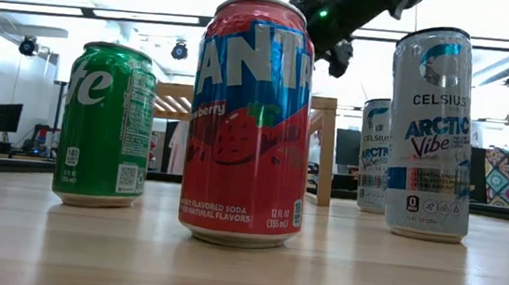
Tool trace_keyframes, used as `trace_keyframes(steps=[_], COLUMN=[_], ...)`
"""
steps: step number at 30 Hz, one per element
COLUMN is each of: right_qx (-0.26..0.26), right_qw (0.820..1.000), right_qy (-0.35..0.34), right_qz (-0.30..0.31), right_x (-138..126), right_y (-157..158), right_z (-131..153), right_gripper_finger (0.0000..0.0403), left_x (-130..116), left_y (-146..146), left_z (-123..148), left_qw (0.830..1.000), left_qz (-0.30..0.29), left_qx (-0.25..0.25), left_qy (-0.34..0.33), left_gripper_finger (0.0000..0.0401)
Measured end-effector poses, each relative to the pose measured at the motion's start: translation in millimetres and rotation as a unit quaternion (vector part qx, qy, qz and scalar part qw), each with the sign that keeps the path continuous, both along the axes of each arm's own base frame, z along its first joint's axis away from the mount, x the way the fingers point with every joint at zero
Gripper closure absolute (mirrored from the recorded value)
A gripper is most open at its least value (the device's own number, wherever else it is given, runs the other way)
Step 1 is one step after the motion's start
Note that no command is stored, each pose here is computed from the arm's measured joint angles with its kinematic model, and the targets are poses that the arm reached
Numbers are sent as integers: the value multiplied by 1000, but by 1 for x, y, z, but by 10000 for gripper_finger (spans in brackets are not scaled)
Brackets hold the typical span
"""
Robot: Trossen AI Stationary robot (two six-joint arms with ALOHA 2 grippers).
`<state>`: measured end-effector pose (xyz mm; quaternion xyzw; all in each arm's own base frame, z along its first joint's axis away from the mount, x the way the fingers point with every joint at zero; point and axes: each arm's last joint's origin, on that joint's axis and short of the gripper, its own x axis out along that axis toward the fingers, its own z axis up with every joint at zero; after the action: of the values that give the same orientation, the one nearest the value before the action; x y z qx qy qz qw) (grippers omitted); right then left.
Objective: Place canned beverage on shelf
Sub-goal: Put the middle white soda can on the shelf
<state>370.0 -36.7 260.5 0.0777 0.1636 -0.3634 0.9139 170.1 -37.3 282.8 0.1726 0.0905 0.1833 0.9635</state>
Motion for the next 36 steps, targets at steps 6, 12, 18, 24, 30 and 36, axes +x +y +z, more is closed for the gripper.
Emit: trace_keyframes(steps=[6, 12, 18, 24, 30, 36], right_qx=[-10, 2, 4, 5, -4, -28], right_qw=[999, 997, 996, 995, 988, 961], right_qy=[26, 66, 77, 80, 116, 133], right_qz=[37, 36, 49, 65, 105, 242], right_x=[33, 51, 54, 34, 4, -21], right_y=[0, 1, 13, 29, 36, 40], right_z=[0, 12, 22, 49, 76, 99], right_gripper_finger=[394, 394, 394, 394, 394, 394], left_x=[1, 1, 3, 7, 23, 47], left_y=[0, 0, -1, -3, -3, 5], left_z=[-1, -2, -7, -10, -14, -21], left_qw=[1000, 1000, 1000, 1000, 1000, 999], left_qz=[0, 2, 2, -2, -9, 13], left_qx=[-3, -12, -9, -15, -21, -30], left_qy=[1, 1, 12, 18, 2, 6], left_gripper_finger=[401, 401, 401, 401, 401, 401])
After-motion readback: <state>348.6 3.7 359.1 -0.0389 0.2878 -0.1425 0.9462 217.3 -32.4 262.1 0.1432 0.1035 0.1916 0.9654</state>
